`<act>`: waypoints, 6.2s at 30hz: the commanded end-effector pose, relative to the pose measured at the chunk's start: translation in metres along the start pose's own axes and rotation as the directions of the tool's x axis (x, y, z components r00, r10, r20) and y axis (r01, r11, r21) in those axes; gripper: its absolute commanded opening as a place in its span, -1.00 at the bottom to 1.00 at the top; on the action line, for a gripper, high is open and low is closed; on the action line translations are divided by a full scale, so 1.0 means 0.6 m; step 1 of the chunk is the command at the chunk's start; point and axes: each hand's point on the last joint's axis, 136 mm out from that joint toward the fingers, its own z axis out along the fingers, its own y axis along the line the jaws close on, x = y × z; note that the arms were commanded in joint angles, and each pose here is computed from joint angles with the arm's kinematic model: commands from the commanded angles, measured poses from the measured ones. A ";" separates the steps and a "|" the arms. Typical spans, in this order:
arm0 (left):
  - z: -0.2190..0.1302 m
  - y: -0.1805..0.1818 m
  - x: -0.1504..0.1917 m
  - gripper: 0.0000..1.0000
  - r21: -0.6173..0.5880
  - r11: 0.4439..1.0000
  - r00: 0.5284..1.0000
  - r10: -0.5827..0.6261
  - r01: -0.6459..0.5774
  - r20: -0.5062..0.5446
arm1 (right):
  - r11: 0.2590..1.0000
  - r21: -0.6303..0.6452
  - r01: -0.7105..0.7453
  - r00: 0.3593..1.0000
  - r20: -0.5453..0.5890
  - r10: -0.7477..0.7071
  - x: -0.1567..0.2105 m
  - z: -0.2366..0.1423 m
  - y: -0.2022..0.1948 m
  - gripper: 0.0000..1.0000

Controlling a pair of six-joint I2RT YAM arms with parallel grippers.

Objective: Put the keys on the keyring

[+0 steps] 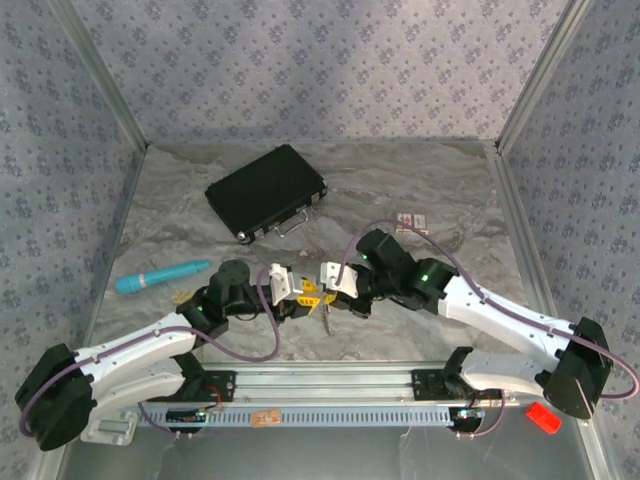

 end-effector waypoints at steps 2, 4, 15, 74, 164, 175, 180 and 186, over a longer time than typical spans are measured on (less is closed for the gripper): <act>-0.002 -0.011 -0.029 -0.51 0.036 0.999 0.999 0.035 -0.036 0.039 | 0.999 0.017 0.042 0.999 0.007 -0.042 -0.022 -0.007 -0.007 -1.00; -0.002 -0.011 -0.028 -0.55 0.037 0.999 0.999 0.035 -0.037 0.037 | 0.999 0.008 0.045 0.999 0.011 -0.045 -0.025 -0.006 -0.005 -1.00; -0.003 -0.015 -0.035 -1.00 0.046 0.998 0.997 0.049 -0.051 0.056 | 0.999 0.008 0.045 0.998 0.046 -0.045 -0.033 0.000 -0.002 -0.77; -0.013 -0.014 -0.075 -1.00 0.033 0.999 0.974 0.017 -0.025 0.226 | 0.995 -0.035 -0.095 0.956 0.275 0.101 -0.039 -0.033 -0.005 -0.55; -0.001 -0.008 -0.072 -1.00 0.039 0.999 0.980 -0.006 -0.002 0.199 | 0.991 0.054 -0.119 0.975 0.194 0.106 -0.013 -0.024 -0.015 -0.35; -0.001 -0.008 -0.085 -1.00 0.043 0.999 0.973 0.007 -0.017 0.229 | 0.991 -0.025 -0.130 0.973 0.188 0.133 -0.017 -0.003 -0.003 -0.88; 0.000 -0.008 -0.094 -1.00 0.048 0.999 0.971 0.009 -0.022 0.239 | 0.992 -0.022 -0.127 0.975 0.183 0.129 -0.019 0.000 -0.008 -0.88; 0.003 -0.004 -0.085 -1.00 0.039 0.999 0.976 0.004 -0.013 0.218 | 0.991 0.042 -0.128 0.979 0.167 0.120 -0.008 -0.013 -0.018 -0.52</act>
